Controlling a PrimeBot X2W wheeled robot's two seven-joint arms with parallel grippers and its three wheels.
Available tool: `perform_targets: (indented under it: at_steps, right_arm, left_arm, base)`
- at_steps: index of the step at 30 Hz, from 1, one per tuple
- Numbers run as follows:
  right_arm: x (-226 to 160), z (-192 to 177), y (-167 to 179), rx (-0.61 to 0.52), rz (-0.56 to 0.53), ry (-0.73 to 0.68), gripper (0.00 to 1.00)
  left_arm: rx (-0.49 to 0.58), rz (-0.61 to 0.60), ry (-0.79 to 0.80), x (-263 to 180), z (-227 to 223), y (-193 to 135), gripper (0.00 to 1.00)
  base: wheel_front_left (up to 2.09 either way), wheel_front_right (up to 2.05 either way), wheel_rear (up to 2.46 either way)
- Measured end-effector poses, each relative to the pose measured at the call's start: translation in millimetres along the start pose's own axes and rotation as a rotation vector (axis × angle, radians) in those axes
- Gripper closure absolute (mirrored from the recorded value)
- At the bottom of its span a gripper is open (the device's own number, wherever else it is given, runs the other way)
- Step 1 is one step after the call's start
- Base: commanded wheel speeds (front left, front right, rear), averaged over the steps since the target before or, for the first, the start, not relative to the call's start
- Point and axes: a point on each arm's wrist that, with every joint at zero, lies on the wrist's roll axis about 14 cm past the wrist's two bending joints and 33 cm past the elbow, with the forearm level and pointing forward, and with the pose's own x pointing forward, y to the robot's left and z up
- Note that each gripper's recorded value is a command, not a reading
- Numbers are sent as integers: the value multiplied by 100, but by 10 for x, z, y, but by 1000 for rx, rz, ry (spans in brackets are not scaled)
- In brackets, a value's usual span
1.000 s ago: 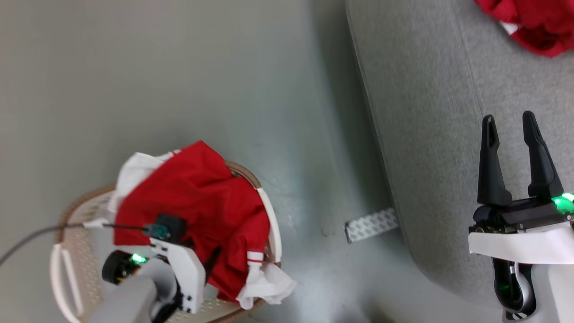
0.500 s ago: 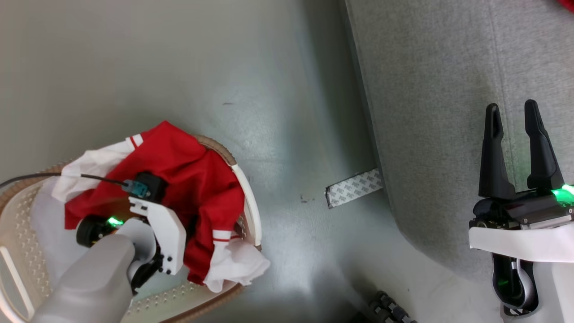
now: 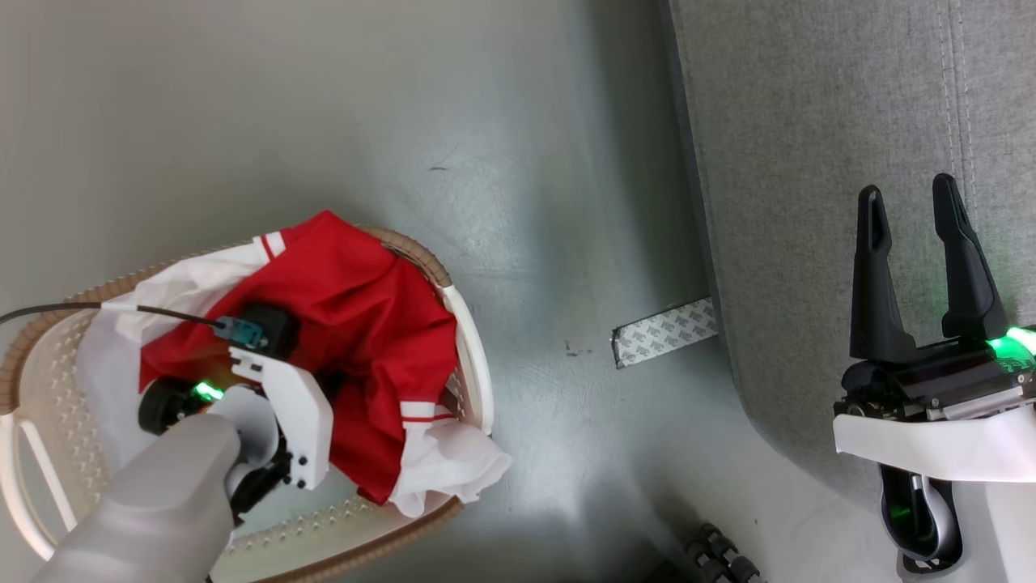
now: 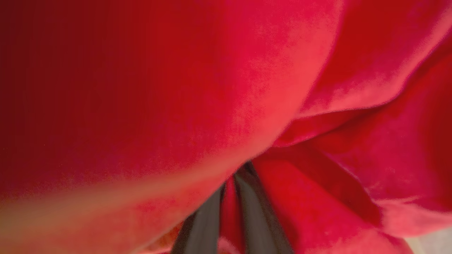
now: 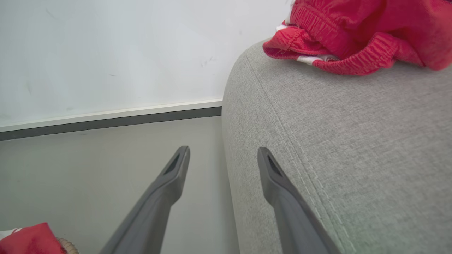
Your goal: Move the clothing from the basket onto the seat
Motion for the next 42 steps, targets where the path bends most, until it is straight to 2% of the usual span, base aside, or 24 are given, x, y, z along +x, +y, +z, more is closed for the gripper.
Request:
perform_targets:
  at_steps: [9,14,22,35,37,42]
  right_arm:
    - [22,121,81,2,24,-31,0]
    - [14,369,174,5,50,-91,0]
    - [-133,801,284,9,77,-186,0]
    - [-596,1321,543,55,144,-301,0]
    - [-704,1429,634,66,171,-330,0]
    - [-859,1544,799,82,220,-361,0]
  left_arm:
    - [3,-5,-119,-215,222,-79,100]
    - [3,1,-183,-440,309,-195,100]
    - [0,-12,-344,-891,566,-566,100]
    - [83,4,-626,-1857,900,-1162,100]
    - [80,14,-744,-2191,1088,-1262,100]
    - [117,43,-901,-2685,1200,-1405,100]
  base:
    - [0,0,0]
    - [0,0,0]
    - [0,0,0]
    - [0,0,0]
    - [0,0,0]
    - [0,0,0]
